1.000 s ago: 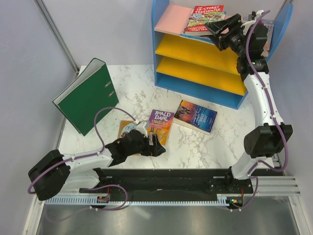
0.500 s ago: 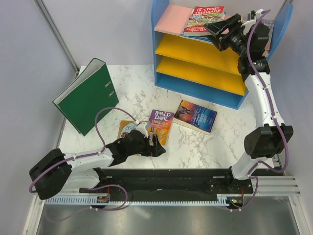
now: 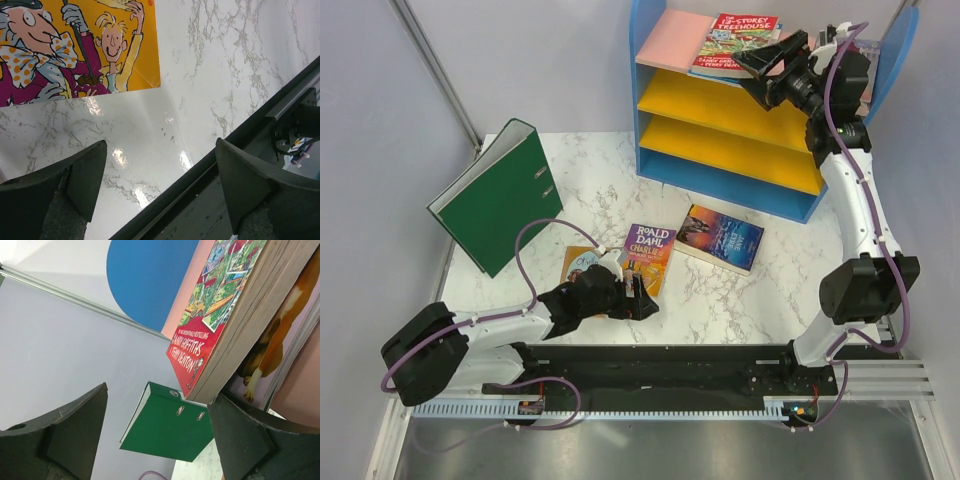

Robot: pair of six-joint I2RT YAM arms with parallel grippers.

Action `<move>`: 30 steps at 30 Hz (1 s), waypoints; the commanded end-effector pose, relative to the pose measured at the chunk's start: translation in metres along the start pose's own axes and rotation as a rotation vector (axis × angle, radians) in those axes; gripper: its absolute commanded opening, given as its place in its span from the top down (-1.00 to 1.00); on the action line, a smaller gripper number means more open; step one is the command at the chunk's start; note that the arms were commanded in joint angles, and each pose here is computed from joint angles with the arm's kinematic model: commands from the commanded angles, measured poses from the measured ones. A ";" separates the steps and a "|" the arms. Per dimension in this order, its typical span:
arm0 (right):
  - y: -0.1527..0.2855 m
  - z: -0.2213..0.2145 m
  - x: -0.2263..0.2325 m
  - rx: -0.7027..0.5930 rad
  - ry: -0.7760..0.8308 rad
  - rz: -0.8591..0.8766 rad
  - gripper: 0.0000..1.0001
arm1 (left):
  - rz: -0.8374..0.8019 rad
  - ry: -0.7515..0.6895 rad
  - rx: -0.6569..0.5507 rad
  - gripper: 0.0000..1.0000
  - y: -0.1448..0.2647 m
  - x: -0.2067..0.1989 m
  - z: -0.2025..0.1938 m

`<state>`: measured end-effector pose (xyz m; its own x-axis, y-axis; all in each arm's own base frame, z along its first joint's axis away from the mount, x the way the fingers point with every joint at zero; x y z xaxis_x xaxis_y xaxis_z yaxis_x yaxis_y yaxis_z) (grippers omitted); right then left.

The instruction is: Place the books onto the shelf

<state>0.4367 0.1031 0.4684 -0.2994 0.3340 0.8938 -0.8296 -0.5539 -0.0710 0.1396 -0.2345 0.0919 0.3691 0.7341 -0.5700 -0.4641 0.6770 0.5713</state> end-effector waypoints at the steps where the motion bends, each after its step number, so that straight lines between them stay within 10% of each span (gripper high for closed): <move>1: 0.016 -0.005 0.024 0.038 -0.018 0.066 -0.74 | -0.038 0.010 -0.061 -0.90 -0.002 -0.015 0.017; 18: 0.048 -0.040 -0.012 0.104 -0.022 -0.018 -0.78 | -0.045 -0.018 -0.072 -0.90 0.000 -0.023 0.027; 30: 0.149 -0.138 -0.131 0.291 0.194 -0.416 -0.77 | 0.100 -0.068 -0.020 -1.00 -0.031 -0.044 0.075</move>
<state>0.3099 0.0924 0.3354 -0.1360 0.5576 0.8189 -0.7793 -0.5706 0.2591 0.1834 -0.2778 0.1449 0.3803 0.7548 -0.5345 -0.5170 0.6527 0.5538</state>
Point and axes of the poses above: each gripper's point midway between its finger pads, its own y axis back along the fingers, its own x axis along the line the jaws close on, z = x × y, the point moved 6 cm from there along y, back along the fingers, and after that the axes turned 2 degrees about -y, right-handed, at the moved point
